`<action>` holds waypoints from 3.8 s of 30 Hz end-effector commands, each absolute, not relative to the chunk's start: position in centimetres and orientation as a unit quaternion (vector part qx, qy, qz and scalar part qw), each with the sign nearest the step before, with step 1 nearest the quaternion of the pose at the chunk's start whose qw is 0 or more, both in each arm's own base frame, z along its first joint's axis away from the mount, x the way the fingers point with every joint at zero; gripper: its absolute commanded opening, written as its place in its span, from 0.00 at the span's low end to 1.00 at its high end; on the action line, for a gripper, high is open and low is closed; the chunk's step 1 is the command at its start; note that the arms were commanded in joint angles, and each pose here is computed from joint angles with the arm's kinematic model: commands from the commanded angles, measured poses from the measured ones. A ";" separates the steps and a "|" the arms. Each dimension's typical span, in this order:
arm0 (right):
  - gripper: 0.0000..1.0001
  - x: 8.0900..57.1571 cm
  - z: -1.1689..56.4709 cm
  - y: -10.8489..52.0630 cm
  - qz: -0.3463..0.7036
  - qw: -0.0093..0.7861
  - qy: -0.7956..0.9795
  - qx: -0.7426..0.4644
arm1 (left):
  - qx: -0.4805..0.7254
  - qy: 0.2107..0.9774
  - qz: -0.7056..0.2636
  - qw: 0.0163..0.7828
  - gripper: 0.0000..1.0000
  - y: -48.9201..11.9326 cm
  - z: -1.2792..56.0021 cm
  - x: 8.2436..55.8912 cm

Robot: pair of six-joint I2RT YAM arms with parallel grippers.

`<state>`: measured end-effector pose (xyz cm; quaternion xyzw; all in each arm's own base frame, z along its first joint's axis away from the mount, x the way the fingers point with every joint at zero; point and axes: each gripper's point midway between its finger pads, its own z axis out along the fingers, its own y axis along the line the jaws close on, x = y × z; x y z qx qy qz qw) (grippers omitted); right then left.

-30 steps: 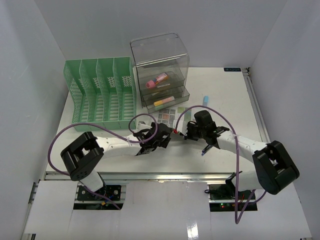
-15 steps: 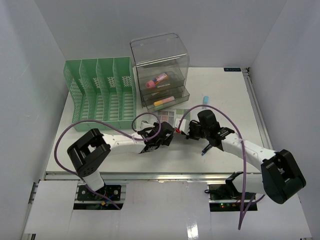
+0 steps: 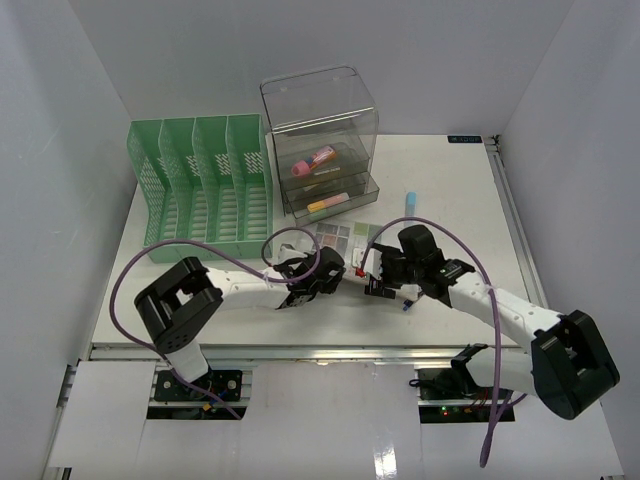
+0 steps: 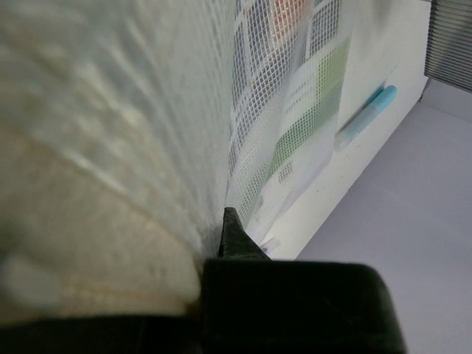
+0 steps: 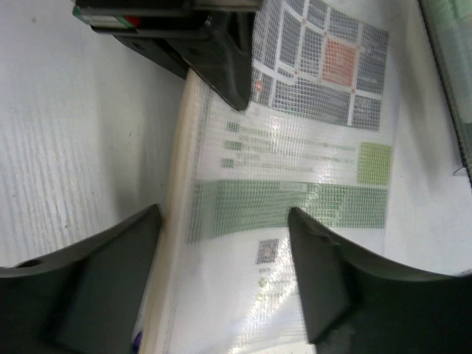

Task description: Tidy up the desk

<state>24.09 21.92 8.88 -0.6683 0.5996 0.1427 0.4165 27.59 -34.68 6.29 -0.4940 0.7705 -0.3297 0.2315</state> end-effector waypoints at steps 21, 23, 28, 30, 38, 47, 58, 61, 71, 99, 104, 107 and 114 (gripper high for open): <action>0.83 30.5 23.0 14.8 0.143 0.576 0.647 -0.479 | -0.455 0.716 -0.475 0.233 0.00 -29.7 18.2 22.2; 0.83 30.6 23.5 14.5 0.155 0.579 0.647 -0.471 | -0.424 0.730 -0.477 0.246 0.00 -29.5 19.6 21.6; 0.83 31.0 24.3 14.0 0.166 0.584 0.650 -0.457 | -0.336 0.768 -0.464 0.286 0.00 -27.9 22.6 19.9; 0.83 31.0 24.3 13.9 0.168 0.584 0.651 -0.454 | -0.295 0.775 -0.465 0.310 0.00 -26.9 24.0 19.2; 0.83 30.8 24.6 14.0 0.178 0.586 0.646 -0.455 | -0.155 0.767 -0.440 0.441 0.00 -21.0 30.0 17.2; 0.84 30.8 24.3 14.1 0.185 0.583 0.646 -0.456 | -0.004 0.821 -0.209 0.531 0.00 -15.1 36.9 18.4; 0.84 30.5 24.0 14.3 0.193 0.580 0.646 -0.456 | 0.163 0.701 -0.001 0.694 0.00 -13.1 44.7 23.2; 0.84 30.4 23.8 14.3 0.196 0.579 0.646 -0.457 | 0.149 0.675 0.008 0.723 0.00 -12.6 47.3 23.4; 0.84 30.4 23.9 14.3 0.195 0.581 0.646 -0.456 | 0.134 0.661 0.028 0.738 0.00 -13.6 48.2 25.2; 0.83 30.2 23.6 14.2 0.199 0.581 0.646 -0.453 | 0.030 0.692 -0.008 0.721 0.00 -11.8 46.9 29.2; 0.84 30.1 23.7 14.1 0.199 0.582 0.646 -0.452 | 0.021 0.713 0.000 0.701 0.00 -11.2 44.6 32.3; 0.84 30.1 23.7 14.0 0.200 0.582 0.646 -0.452 | 0.016 0.718 0.002 0.696 0.00 -10.3 43.8 33.5; 0.84 30.0 23.7 13.9 0.201 0.583 0.644 -0.453 | 0.020 0.739 -0.055 0.671 0.00 -10.9 40.4 35.8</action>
